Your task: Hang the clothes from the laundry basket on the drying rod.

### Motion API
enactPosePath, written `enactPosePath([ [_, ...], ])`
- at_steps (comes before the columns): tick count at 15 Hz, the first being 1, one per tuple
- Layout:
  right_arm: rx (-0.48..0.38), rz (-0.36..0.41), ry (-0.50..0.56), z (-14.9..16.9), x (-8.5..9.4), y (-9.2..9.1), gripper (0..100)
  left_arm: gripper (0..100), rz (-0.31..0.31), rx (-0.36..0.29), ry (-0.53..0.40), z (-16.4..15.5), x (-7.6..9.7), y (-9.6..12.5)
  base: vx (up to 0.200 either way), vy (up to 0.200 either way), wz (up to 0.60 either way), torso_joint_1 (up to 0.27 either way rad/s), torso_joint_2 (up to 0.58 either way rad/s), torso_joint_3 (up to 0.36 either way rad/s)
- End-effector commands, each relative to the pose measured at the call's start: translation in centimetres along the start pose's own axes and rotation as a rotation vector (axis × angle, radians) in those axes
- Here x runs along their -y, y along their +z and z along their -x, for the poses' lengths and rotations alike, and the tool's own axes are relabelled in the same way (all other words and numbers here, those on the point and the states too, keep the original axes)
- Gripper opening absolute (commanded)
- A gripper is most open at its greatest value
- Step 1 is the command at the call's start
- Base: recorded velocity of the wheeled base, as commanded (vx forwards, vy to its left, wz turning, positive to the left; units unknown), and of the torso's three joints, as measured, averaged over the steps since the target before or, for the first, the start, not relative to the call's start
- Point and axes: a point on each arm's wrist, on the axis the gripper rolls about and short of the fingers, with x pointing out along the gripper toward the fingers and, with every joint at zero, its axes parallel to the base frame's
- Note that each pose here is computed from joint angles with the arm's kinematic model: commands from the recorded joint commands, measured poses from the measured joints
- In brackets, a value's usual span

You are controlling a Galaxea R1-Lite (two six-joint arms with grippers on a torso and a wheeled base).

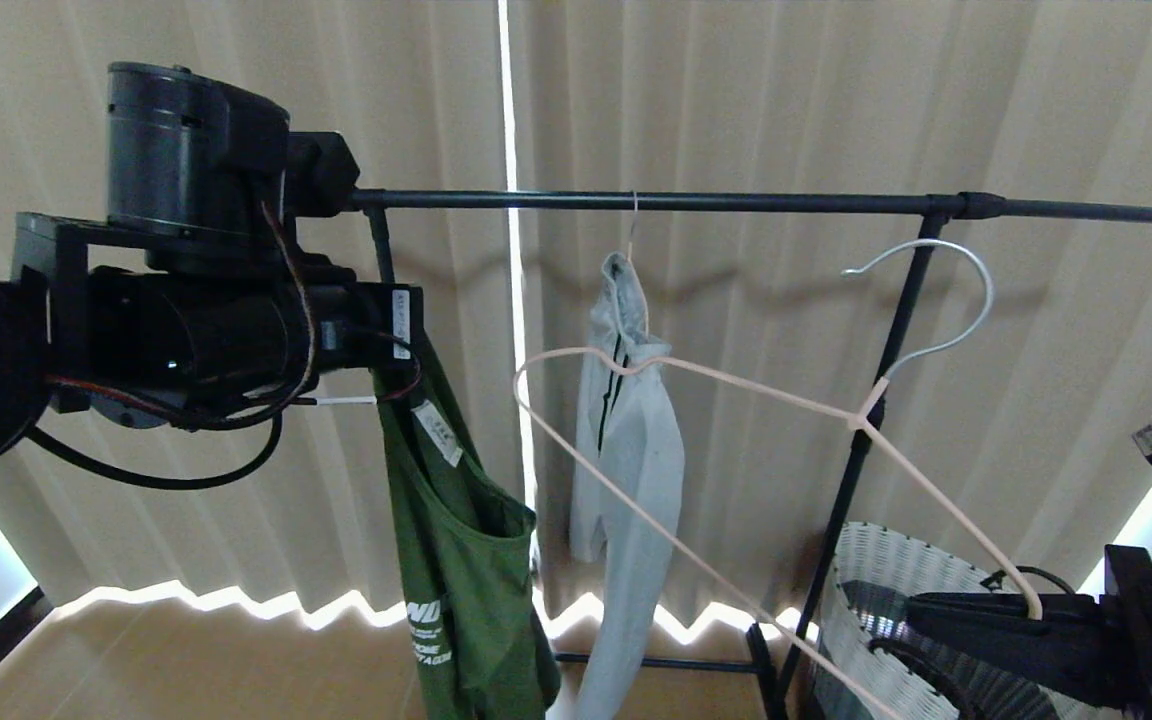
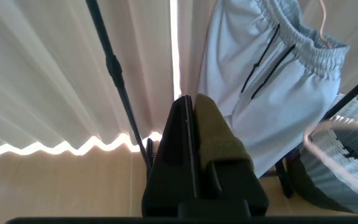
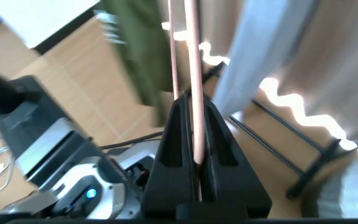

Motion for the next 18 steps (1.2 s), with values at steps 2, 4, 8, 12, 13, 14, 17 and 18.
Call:
enactPosePath([
  [2, -0.008, 0.031, 0.057, -0.5, -0.8, 0.0, 0, 0, -0.004, -0.003, -0.006, -0.2, 0.5, -0.1, 0.0, 0.0, 0.0, 0.0, 0.0, 0.0],
  [4, -0.018, 0.048, 0.095, -0.6, -1.4, 0.0, 0, 0, 0.0, 0.008, -0.008, -0.1, 0.5, 0.1, 0.0, 0.0, 0.0, 0.0, 0.0, 0.0],
  [8, -0.028, 0.048, 0.098, -1.6, -1.3, 0.3, 0, 0, -0.011, 0.005, -0.038, 0.1, 1.5, 0.0, 0.0, 0.0, 0.0, 0.0, 0.0, 0.0],
  [12, -0.021, 0.05, 0.097, -4.2, -0.9, 1.1, 0, 0, -0.017, 0.008, -0.007, 0.2, 1.8, -0.1, 0.0, 0.0, 0.0, 0.0, 0.0, 0.0],
  [13, -0.026, 0.046, 0.093, -4.8, -0.7, 1.2, 0, 0, -0.017, 0.011, 0.012, 0.2, 1.7, -0.1, 0.0, 0.0, 0.0, 0.0, 0.0, 0.0],
  [14, -0.042, 0.038, 0.085, -5.8, -0.4, 1.2, 0, 0, -0.016, 0.013, 0.021, 0.3, 1.7, -0.1, 0.0, 0.0, 0.0, 0.0, 0.0, 0.0],
  [17, -0.069, 0.014, 0.079, -7.1, -0.2, 1.4, 0, 0, -0.019, 0.009, 0.02, 0.3, 1.7, -0.2, 0.0, 0.0, 0.0, 0.0, 0.0, 0.0],
  [18, -0.08, 0.008, 0.075, -7.7, -0.1, 1.6, 0, 0, -0.018, 0.008, 0.02, 0.4, 1.7, -0.2, 0.0, 0.0, 0.0, 0.0, 0.0, 0.0],
])
